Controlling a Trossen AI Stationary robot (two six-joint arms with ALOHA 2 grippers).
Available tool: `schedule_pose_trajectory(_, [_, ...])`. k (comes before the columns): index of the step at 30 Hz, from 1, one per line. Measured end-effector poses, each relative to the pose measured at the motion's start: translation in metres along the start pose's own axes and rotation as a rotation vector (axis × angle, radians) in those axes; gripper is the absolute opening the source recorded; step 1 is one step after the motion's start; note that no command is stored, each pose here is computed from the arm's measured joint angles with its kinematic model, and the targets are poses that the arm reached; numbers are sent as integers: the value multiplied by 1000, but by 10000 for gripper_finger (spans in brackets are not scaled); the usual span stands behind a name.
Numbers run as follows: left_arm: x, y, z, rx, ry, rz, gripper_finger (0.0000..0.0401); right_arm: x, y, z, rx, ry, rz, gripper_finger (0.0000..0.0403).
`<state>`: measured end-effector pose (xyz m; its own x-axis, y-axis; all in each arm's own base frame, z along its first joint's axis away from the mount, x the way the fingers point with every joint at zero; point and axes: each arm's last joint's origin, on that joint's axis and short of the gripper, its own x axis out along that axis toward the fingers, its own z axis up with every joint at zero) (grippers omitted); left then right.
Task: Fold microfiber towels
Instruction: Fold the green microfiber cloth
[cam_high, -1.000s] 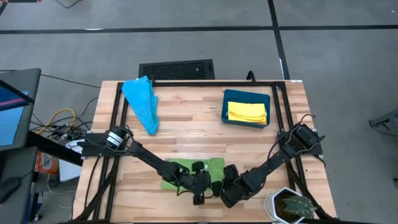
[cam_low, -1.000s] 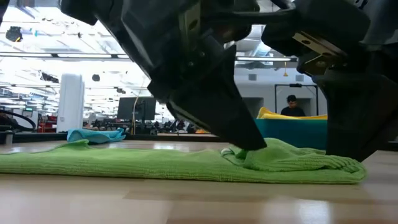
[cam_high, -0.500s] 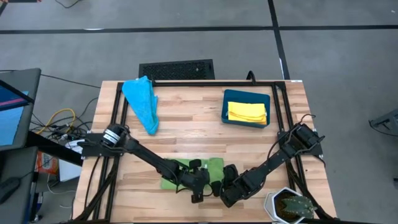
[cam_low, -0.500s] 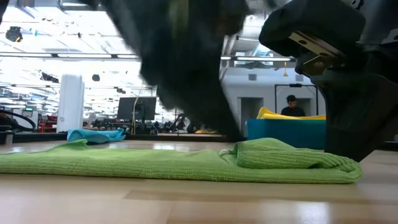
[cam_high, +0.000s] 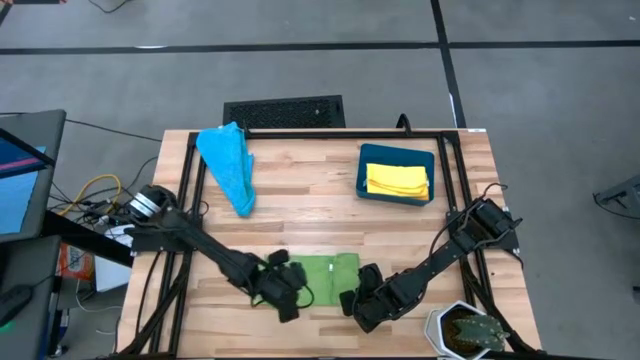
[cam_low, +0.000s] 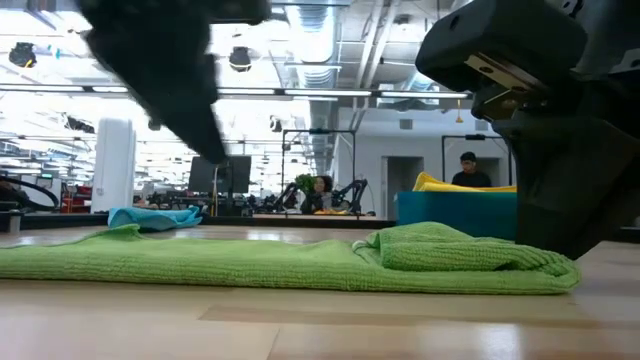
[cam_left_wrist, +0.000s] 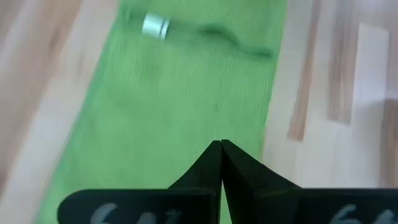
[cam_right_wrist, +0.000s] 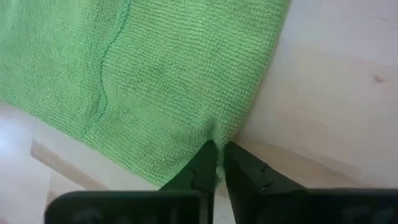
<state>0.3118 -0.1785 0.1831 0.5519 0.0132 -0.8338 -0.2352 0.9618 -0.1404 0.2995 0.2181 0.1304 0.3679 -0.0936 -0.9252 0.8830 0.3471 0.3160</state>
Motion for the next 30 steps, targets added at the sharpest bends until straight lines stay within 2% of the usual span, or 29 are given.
schedule_pose_trajectory(4, [-3,5,-28,-128,-43,-10,0,0,0,0,-22,10,-2,55])
schedule_pose_trajectory(8, [6,15,-54,-228,-37,9,0,-1,0,0,-38,12,-7,33])
schedule_pose_trajectory(13, [16,26,-69,-304,-44,-10,0,-5,4,2,-69,29,-8,7])
schedule_pose_trajectory(19, [24,37,-75,-354,-77,-32,0,-11,11,7,-101,59,-38,24])
schedule_pose_trajectory(24, [28,44,-71,-367,-99,-49,0,-25,21,17,-170,49,-95,14])
schedule_pose_trajectory(30, [31,50,-64,-348,-128,-37,0,-35,36,29,-226,47,-73,17])
